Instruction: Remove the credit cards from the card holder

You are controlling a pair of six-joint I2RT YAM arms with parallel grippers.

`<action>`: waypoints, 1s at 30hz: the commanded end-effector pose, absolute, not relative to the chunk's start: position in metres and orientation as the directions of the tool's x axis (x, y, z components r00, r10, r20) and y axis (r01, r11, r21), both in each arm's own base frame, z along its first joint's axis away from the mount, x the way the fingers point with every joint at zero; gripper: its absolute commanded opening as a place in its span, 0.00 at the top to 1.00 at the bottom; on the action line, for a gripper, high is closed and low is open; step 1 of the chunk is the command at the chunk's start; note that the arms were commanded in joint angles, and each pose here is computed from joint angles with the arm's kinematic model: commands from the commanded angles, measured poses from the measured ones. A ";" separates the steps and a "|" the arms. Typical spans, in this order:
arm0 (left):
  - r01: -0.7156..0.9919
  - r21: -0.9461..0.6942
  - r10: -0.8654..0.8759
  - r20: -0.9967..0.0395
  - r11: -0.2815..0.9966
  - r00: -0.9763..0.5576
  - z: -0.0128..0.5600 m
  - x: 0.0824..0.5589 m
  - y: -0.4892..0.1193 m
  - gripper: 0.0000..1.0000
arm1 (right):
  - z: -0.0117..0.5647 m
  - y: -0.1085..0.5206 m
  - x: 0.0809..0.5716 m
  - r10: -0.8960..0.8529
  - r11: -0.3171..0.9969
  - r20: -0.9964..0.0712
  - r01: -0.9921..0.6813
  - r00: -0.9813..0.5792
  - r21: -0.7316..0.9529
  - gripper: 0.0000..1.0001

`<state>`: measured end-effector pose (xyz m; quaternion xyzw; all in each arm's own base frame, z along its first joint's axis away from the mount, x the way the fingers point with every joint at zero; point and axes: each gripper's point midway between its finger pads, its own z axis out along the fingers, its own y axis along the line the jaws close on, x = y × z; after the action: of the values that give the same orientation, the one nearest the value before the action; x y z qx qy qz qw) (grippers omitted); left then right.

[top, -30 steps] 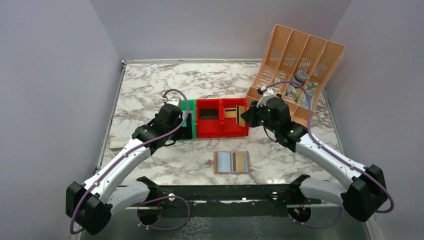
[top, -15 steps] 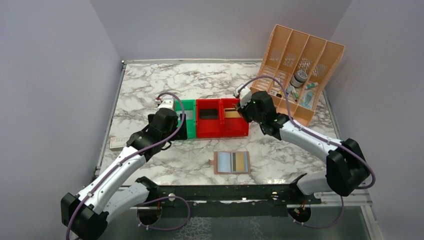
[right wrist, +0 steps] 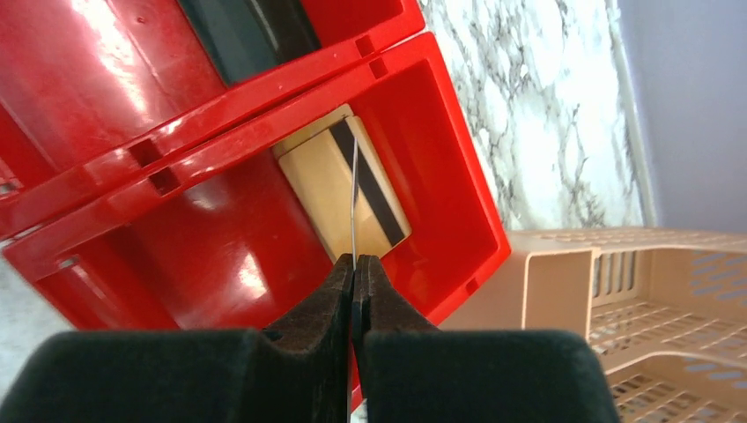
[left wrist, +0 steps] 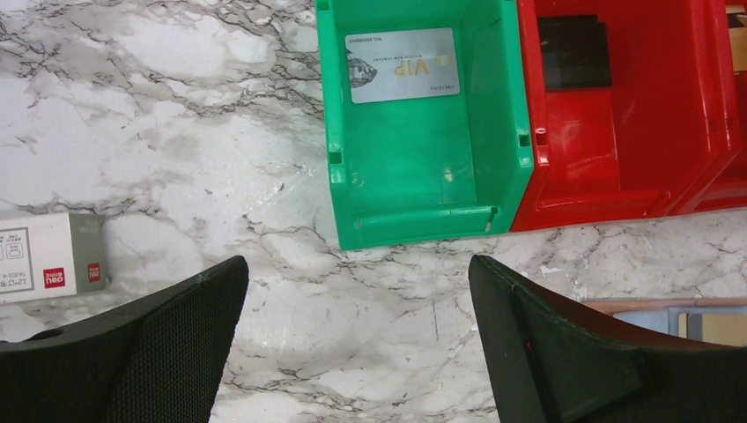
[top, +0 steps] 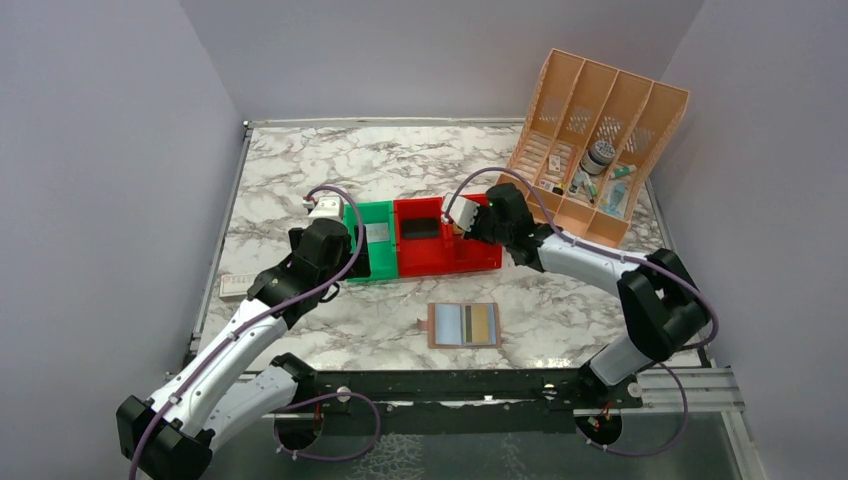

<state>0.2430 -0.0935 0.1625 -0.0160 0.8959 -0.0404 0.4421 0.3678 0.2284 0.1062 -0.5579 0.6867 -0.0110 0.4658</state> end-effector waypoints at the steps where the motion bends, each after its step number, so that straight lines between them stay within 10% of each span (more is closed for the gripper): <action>1: -0.015 -0.074 -0.069 -0.812 0.997 -0.579 0.167 0.246 -0.087 0.01 | 0.119 0.238 0.394 -0.813 0.285 -0.555 -0.708 0.178 -0.646 0.99; 30: 0.000 -0.066 -0.053 -0.803 0.998 -0.594 0.163 0.246 -0.089 0.01 | 0.065 0.251 0.409 -0.844 0.060 -0.441 -0.763 0.306 -0.644 0.89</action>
<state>0.2426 -0.0917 0.1615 -0.0158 0.8958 -0.0361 0.4427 0.4091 0.2480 0.0700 -0.6694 0.5976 -0.0569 0.4376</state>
